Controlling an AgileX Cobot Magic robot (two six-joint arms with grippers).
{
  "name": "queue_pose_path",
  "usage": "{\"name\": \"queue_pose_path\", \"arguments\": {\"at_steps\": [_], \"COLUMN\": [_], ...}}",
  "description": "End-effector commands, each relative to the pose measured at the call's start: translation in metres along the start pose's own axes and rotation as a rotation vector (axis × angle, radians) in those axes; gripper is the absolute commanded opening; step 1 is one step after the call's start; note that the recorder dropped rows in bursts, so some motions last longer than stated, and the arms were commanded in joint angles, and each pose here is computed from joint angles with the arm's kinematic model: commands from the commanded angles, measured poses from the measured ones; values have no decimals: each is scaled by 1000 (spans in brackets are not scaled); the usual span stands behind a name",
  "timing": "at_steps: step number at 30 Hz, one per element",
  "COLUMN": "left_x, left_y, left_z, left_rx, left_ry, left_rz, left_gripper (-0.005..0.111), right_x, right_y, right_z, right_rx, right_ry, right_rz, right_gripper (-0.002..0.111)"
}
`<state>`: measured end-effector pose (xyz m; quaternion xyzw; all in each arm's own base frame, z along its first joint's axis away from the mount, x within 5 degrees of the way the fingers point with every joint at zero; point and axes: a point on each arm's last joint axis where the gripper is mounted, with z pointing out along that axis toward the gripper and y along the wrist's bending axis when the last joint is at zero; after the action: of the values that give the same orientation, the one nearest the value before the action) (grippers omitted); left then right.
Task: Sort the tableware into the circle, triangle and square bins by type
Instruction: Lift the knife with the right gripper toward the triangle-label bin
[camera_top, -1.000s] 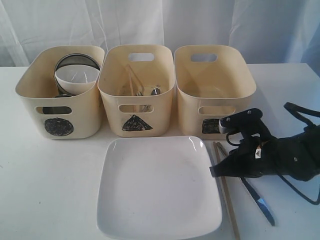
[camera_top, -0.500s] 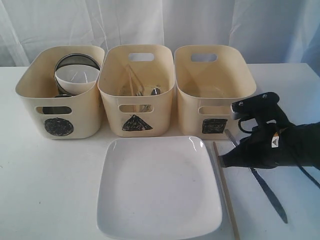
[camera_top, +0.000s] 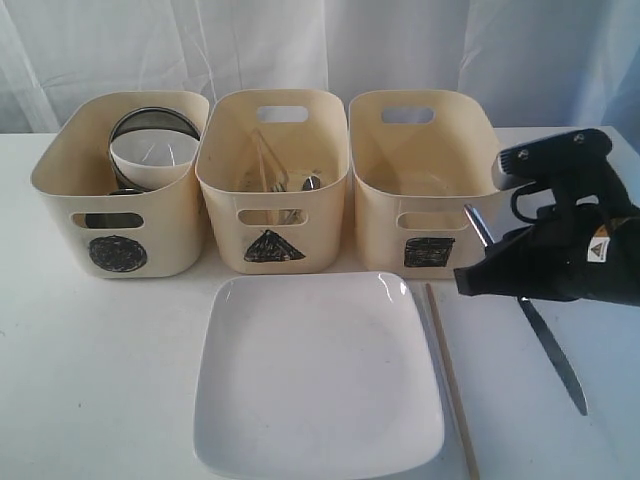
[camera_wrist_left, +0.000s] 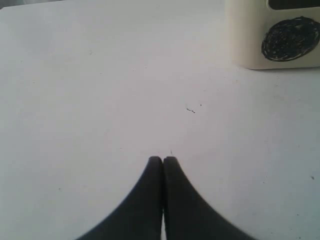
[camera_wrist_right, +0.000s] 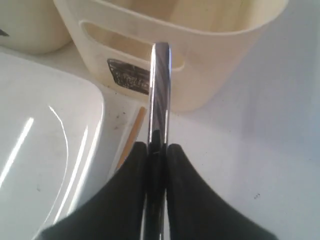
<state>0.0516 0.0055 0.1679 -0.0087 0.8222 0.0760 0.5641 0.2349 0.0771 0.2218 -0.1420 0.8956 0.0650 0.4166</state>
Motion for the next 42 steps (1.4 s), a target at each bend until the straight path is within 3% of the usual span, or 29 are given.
{"name": "queue_pose_path", "arguments": {"at_steps": [1,15,28,42], "left_x": [1,1,1,1], "left_y": [-1,-1,-1,-1], "left_z": [0,0,0,0], "left_rx": [9,9,9,9], "left_ry": [-3,-3,-3,-3], "left_rz": [-11,-11,-11,-11], "left_gripper": [0,0,0,0], "right_x": [-7,-20,-81,-137], "right_y": [0,12,57,79], "right_z": [-14,-32,-48,-5], "right_rx": [-3,-51,-206,-232], "right_ry": [-65,-172,-391,-493], "right_rz": [25,37,-39,-38], "right_gripper": [0,0,0,0]}}
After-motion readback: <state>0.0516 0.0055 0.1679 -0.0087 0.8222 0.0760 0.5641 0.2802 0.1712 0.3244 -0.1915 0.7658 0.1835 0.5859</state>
